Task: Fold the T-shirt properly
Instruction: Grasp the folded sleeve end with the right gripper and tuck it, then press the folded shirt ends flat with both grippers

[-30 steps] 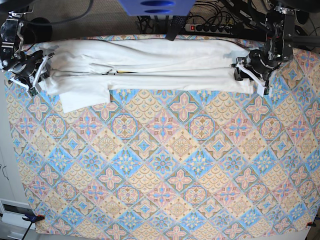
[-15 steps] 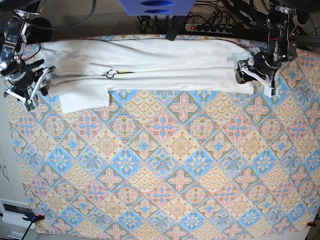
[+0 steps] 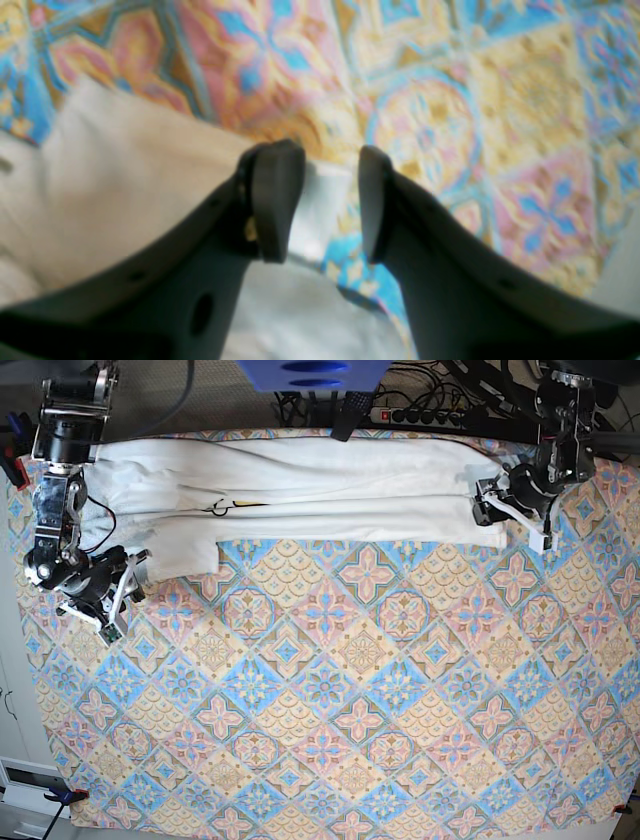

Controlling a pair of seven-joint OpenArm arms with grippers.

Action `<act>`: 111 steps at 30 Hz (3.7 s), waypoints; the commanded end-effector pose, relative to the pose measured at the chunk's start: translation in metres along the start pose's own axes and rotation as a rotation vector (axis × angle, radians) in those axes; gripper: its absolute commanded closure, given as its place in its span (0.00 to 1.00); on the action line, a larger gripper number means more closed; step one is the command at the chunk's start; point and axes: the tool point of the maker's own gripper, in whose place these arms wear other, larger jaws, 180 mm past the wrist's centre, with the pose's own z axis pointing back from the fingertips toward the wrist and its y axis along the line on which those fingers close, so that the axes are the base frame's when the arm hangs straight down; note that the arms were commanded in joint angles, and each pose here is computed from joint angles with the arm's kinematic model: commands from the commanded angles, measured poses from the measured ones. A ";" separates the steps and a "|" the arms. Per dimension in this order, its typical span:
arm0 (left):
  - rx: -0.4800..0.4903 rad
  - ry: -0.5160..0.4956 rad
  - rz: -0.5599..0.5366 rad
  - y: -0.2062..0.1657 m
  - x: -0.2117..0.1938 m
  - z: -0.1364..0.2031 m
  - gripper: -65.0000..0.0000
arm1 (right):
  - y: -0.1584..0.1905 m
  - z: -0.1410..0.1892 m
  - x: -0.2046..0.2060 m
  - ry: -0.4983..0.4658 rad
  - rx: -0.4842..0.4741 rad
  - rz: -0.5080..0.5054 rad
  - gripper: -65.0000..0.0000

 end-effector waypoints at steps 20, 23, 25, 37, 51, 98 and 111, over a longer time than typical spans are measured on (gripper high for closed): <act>-0.003 -0.030 -0.008 0.001 0.011 0.003 0.42 | -0.002 -0.036 -0.050 0.022 0.071 -0.192 0.57; -0.003 -0.030 -0.008 0.001 0.011 0.003 0.42 | -0.006 -0.036 -0.050 0.012 0.064 -0.205 0.57; -0.002 -0.030 -0.010 0.001 0.011 0.003 0.42 | -0.013 -0.032 -0.051 0.000 0.046 -0.229 0.57; -0.002 -0.030 -0.010 0.001 0.011 0.003 0.42 | -0.045 -0.017 -0.058 -0.025 -0.033 -0.296 0.57; -0.002 -0.030 -0.010 0.001 0.011 0.003 0.42 | -0.006 -0.034 -0.057 0.035 0.061 -0.188 0.57; -0.004 -0.042 -0.007 0.000 0.014 0.003 0.42 | 0.041 0.113 -0.105 0.138 -0.135 0.030 0.99; -0.004 -0.043 -0.007 0.000 0.015 0.003 0.42 | 0.035 0.103 -0.083 0.094 -0.142 0.038 0.80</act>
